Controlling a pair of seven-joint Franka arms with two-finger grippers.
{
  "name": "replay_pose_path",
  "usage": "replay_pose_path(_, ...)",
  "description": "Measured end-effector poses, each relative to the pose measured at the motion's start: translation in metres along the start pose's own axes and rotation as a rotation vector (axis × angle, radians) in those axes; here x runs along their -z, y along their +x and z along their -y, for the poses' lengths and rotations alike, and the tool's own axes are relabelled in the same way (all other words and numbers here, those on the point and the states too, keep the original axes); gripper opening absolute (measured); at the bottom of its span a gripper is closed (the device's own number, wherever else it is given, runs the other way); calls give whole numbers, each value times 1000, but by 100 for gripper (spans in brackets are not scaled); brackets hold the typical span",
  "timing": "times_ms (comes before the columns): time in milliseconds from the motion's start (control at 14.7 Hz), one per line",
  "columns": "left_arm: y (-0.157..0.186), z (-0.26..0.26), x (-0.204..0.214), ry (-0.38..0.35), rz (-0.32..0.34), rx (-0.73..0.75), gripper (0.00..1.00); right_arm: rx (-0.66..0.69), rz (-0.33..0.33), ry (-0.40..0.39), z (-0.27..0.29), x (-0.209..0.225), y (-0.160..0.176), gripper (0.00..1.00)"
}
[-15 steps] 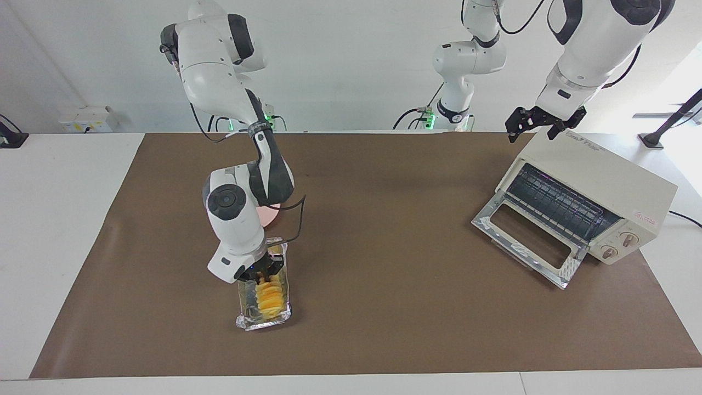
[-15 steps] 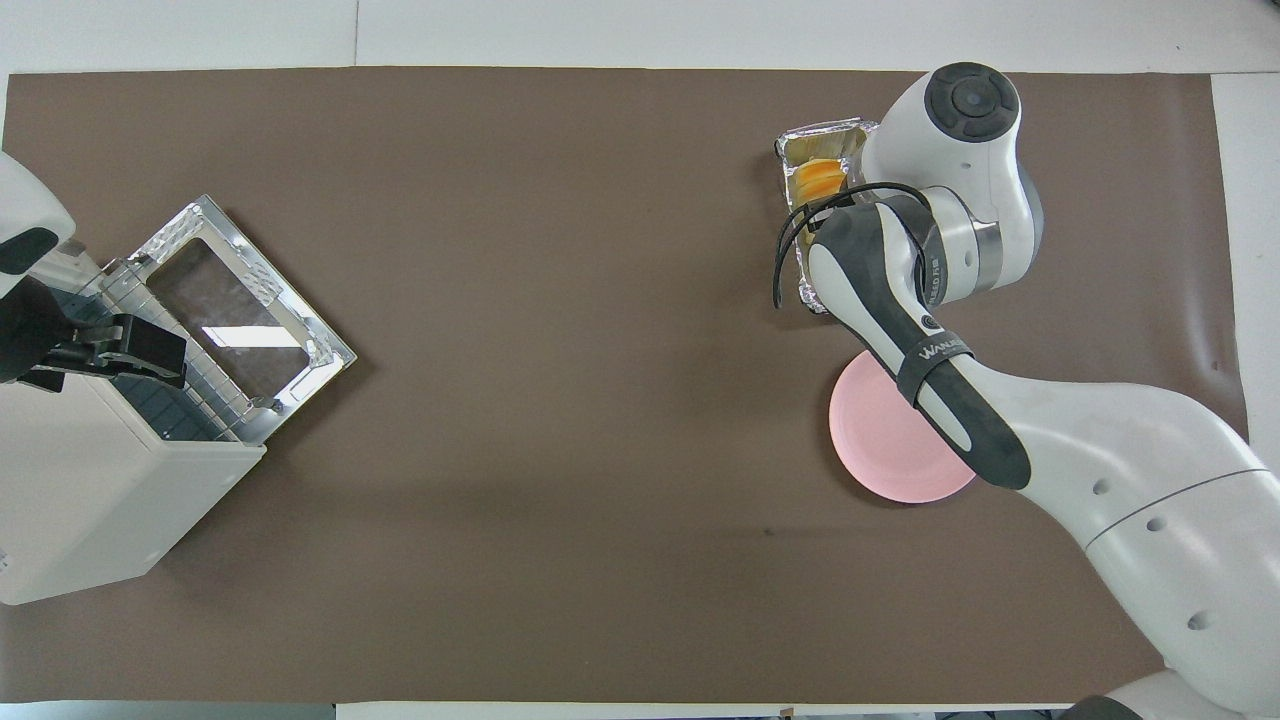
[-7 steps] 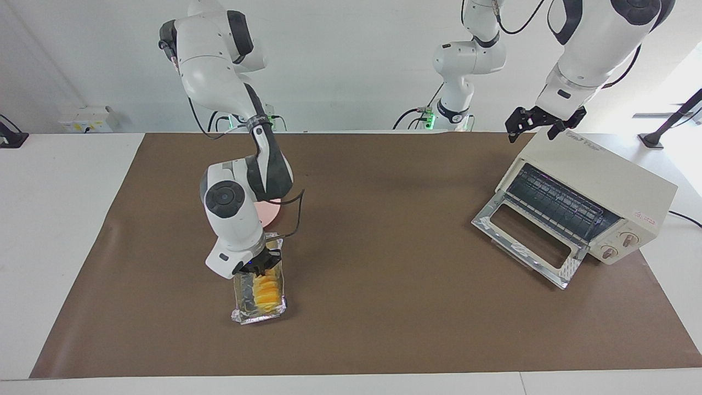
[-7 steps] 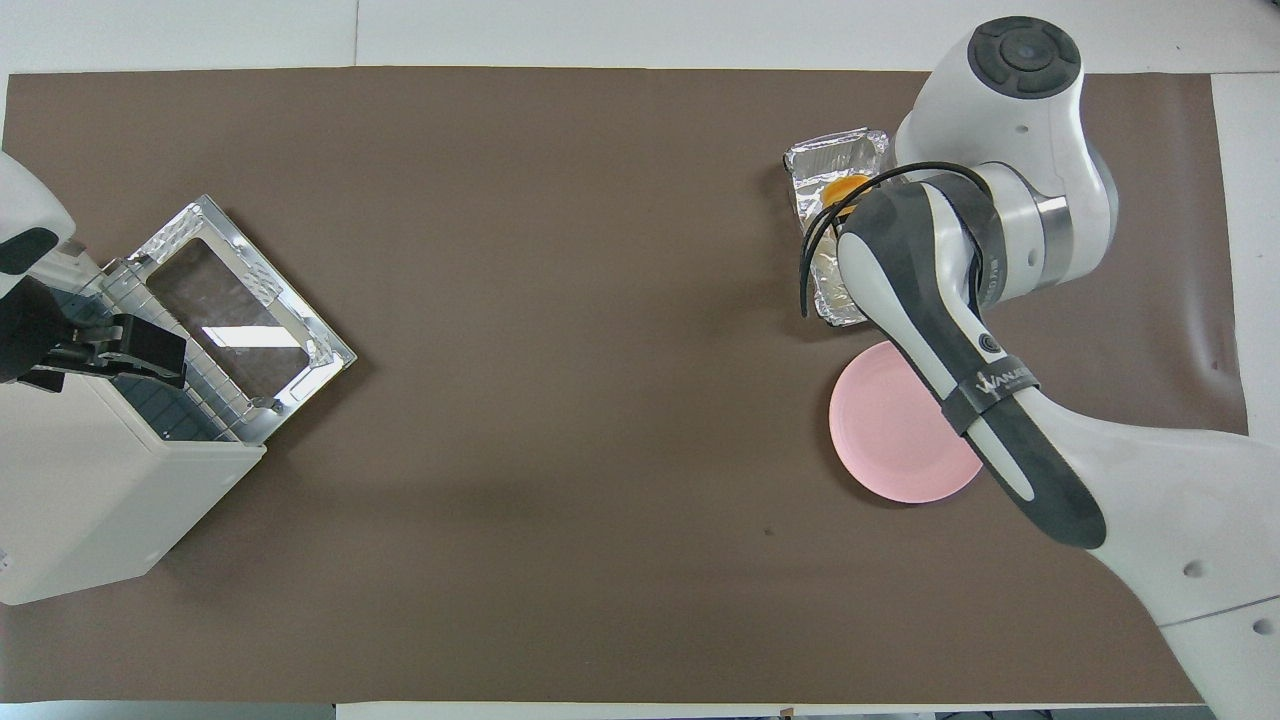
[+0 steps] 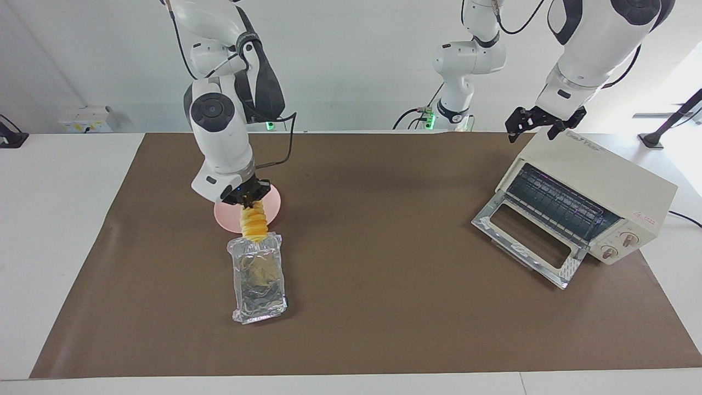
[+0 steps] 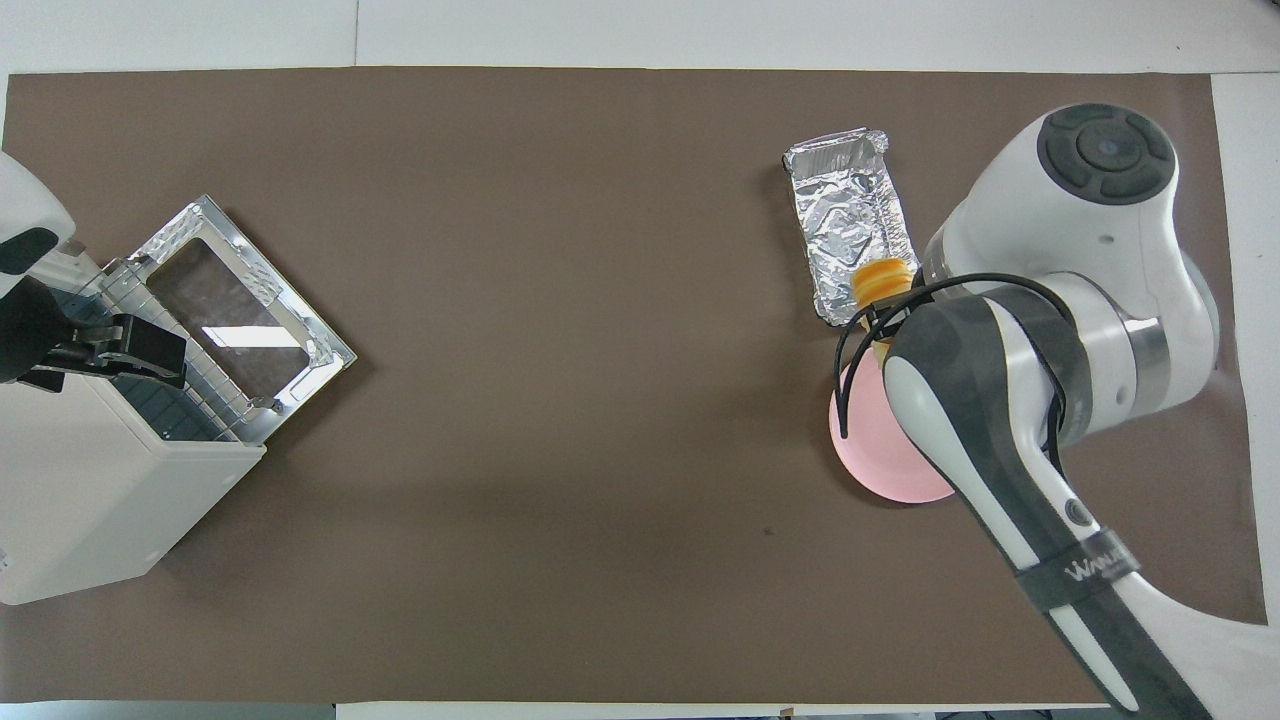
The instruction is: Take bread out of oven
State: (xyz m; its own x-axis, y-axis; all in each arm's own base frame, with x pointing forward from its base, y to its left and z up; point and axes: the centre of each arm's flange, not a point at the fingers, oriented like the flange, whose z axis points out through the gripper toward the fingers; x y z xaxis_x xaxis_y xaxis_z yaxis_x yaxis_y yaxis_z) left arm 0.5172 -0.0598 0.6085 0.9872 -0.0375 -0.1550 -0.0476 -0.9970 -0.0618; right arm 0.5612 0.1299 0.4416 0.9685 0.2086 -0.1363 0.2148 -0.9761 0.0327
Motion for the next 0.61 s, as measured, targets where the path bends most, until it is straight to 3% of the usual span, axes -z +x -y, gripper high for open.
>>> replay_pose_path(273, 0, 0, 0, 0, 0, 0, 100, -36, -59, 46, -1, -44, -57, 7)
replay_pose_path(614, 0, 0, 0, 0, 0, 0, 100, -44, -137, 50, -11, -112, -86, 7)
